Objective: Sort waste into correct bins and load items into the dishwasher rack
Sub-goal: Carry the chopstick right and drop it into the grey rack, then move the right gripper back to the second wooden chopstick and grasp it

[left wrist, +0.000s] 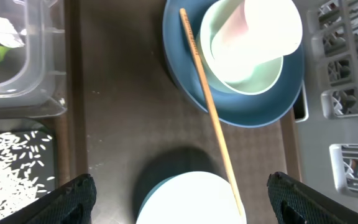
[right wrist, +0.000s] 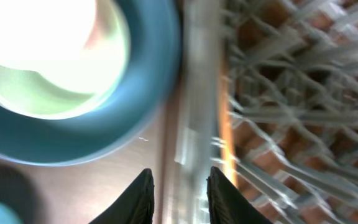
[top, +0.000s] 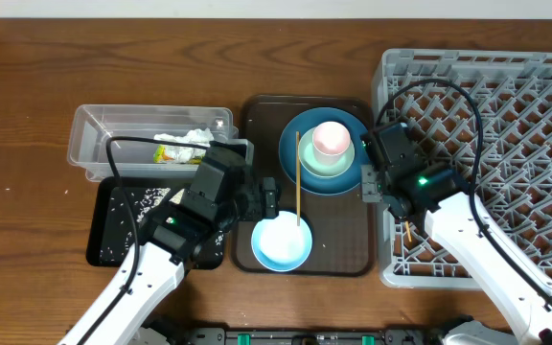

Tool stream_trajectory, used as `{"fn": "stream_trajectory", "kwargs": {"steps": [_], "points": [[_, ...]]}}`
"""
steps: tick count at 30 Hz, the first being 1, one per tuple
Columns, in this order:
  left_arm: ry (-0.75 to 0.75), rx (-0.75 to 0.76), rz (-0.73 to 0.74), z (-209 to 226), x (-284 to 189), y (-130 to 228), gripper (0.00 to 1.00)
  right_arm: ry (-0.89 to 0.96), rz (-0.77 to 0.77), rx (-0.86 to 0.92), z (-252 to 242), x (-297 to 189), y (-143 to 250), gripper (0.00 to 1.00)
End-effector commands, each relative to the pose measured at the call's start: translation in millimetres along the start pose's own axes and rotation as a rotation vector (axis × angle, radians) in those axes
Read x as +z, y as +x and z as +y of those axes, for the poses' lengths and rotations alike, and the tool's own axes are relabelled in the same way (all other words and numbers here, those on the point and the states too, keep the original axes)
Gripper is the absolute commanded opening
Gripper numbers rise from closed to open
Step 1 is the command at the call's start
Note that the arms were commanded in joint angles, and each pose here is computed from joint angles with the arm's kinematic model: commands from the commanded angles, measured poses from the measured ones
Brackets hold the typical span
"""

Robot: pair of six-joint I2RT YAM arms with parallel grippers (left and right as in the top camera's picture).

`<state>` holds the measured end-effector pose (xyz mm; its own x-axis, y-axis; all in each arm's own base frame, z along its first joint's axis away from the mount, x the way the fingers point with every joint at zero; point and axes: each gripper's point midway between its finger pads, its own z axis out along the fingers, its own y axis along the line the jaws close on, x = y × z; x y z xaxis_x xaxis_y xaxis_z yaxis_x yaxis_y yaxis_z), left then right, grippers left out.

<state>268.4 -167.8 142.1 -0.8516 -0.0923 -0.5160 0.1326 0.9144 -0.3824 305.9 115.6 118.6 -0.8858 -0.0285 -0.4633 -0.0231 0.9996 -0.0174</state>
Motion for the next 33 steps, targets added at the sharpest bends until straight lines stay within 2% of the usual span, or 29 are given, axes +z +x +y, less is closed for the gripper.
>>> {"fn": "stream_trajectory", "kwargs": {"steps": [1,4,5,6,7,9,14,18,21,24,33], "points": [[-0.022,0.004,-0.04,1.3,-5.3,-11.9,0.91,-0.165,0.033,0.019,28.2,0.0,2.3,0.29],[-0.022,0.004,-0.04,1.4,-5.3,-11.9,0.91,-0.283,0.028,0.087,50.1,-4.8,-4.4,0.36],[-0.022,0.004,-0.04,1.4,-5.3,-11.8,0.91,-0.316,0.024,0.111,56.6,-6.8,-7.1,0.48],[-0.022,0.004,-0.04,1.3,-5.3,-11.9,0.91,-0.348,0.019,0.134,63.2,-9.0,-10.2,0.7],[-0.022,0.004,-0.04,1.4,-5.3,-11.9,0.91,-0.37,0.01,0.149,68.2,-10.7,-13.3,0.83],[-0.022,0.004,-0.041,1.4,-5.4,-12.0,0.91,-0.385,-0.001,0.182,73.9,-12.7,-16.8,0.99],[-0.017,0.005,-0.05,0.3,-8.1,-13.3,0.91,-0.433,-0.014,0.27,91.1,-19.0,-22.2,0.99],[-0.001,0.009,-0.079,-2.9,-17.5,-17.0,0.91,-0.465,-0.031,0.233,107.9,-24.1,-21.0,0.99],[0.011,0.062,-0.106,-5.3,-29.6,-18.8,0.91,-0.48,-0.029,0.221,119.0,-23.0,-18.6,0.72],[0.015,0.168,-0.141,-7.1,-42.2,-21.4,0.91,-0.469,0.012,0.27,124.4,-15.4,-11.0,0.57],[-0.164,0.152,-0.247,25.5,-70.2,-30.7,0.91,-0.388,0.162,0.342,136.5,29.1,22.1,0.47]]}}
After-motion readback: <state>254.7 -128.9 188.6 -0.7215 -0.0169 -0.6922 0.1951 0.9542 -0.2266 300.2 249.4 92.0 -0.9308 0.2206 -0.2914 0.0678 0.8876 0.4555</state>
